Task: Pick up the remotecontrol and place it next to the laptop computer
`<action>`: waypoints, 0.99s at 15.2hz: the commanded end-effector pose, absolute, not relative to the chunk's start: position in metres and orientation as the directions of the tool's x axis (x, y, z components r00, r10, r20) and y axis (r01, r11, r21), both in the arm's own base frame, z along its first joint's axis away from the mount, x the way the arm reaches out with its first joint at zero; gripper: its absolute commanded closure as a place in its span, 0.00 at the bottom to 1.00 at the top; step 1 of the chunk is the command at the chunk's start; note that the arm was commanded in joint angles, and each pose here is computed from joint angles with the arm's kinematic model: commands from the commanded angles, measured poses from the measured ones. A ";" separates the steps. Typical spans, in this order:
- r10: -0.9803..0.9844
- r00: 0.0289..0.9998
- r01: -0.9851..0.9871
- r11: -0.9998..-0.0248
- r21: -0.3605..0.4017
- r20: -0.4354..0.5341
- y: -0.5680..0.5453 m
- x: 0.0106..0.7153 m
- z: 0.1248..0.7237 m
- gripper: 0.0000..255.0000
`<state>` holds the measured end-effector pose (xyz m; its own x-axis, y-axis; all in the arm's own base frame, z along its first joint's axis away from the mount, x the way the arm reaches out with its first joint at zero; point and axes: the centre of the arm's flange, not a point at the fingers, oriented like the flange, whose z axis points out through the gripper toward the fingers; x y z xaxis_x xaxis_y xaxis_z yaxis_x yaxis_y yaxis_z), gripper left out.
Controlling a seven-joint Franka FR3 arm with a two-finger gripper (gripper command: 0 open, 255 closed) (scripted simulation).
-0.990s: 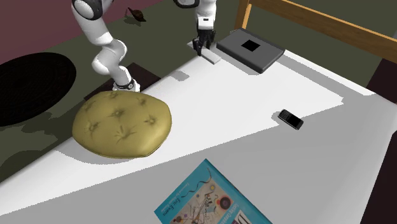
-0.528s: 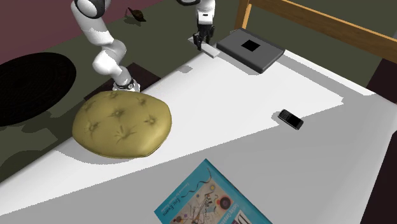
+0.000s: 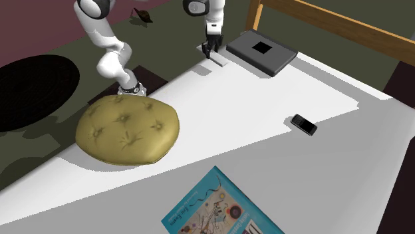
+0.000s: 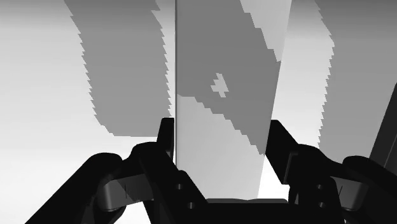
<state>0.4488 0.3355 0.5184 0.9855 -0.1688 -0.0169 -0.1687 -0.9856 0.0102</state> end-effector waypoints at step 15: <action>-0.169 0.986 -0.169 -0.986 0.010 -0.016 0.336 0.450 0.477 1.00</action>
<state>0.4501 0.3363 0.4768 0.9855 -0.1688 -0.0166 -0.1686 -0.9856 0.0100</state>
